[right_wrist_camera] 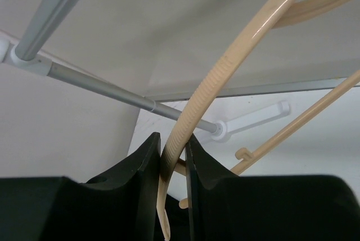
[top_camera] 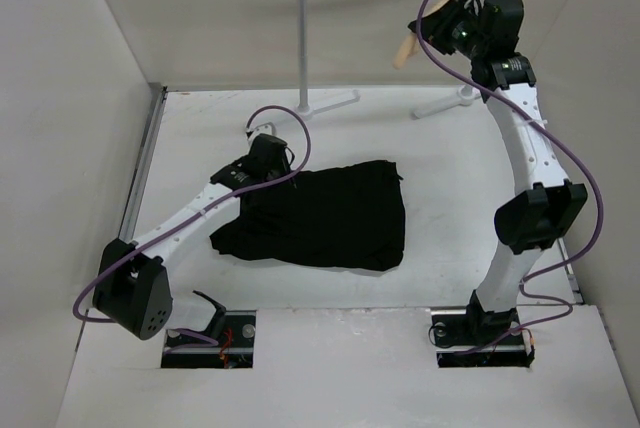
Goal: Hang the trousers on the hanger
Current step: Pick up the hanger from the clothesline.
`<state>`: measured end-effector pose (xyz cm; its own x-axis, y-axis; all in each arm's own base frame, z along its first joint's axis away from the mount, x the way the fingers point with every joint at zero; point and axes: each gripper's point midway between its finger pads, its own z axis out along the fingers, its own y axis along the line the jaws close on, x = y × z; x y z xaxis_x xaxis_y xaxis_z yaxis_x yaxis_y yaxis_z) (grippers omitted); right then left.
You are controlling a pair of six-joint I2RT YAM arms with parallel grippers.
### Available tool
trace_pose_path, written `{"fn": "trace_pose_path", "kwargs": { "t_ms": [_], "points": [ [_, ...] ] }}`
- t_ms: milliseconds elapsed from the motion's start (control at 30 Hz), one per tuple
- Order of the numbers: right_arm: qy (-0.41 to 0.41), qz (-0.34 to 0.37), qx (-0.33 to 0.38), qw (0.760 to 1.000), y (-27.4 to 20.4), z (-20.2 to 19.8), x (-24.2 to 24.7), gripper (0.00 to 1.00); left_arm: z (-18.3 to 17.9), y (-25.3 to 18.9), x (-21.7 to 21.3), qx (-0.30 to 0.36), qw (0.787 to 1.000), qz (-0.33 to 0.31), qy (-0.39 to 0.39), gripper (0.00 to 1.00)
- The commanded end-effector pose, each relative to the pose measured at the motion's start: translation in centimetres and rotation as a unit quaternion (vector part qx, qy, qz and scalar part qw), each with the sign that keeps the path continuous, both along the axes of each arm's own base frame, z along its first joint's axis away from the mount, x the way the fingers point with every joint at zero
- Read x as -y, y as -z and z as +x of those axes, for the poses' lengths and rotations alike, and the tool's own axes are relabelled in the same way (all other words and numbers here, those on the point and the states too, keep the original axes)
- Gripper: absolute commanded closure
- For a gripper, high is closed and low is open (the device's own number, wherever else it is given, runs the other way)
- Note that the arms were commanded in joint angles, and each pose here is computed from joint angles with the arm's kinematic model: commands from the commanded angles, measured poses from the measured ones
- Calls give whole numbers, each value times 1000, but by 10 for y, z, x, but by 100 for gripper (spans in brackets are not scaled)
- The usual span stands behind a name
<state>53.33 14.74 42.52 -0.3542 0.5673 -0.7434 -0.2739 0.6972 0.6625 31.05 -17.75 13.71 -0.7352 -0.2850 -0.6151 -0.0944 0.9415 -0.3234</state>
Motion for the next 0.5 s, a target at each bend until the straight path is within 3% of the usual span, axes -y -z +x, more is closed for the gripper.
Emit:
{"fn": "trace_pose_path", "kwargs": {
  "t_ms": [0,233,467],
  "points": [
    [-26,12,121,992,-88,-34,-5,84,4,-13,4,22,1000,-15,-4,68],
    [-50,-7,123,991,-86,-60,-14,87,11,-40,8,48,998,-33,-1,59],
    [-57,-29,96,993,-51,-77,-15,89,21,-90,17,92,994,-62,10,52]
  ]
}}
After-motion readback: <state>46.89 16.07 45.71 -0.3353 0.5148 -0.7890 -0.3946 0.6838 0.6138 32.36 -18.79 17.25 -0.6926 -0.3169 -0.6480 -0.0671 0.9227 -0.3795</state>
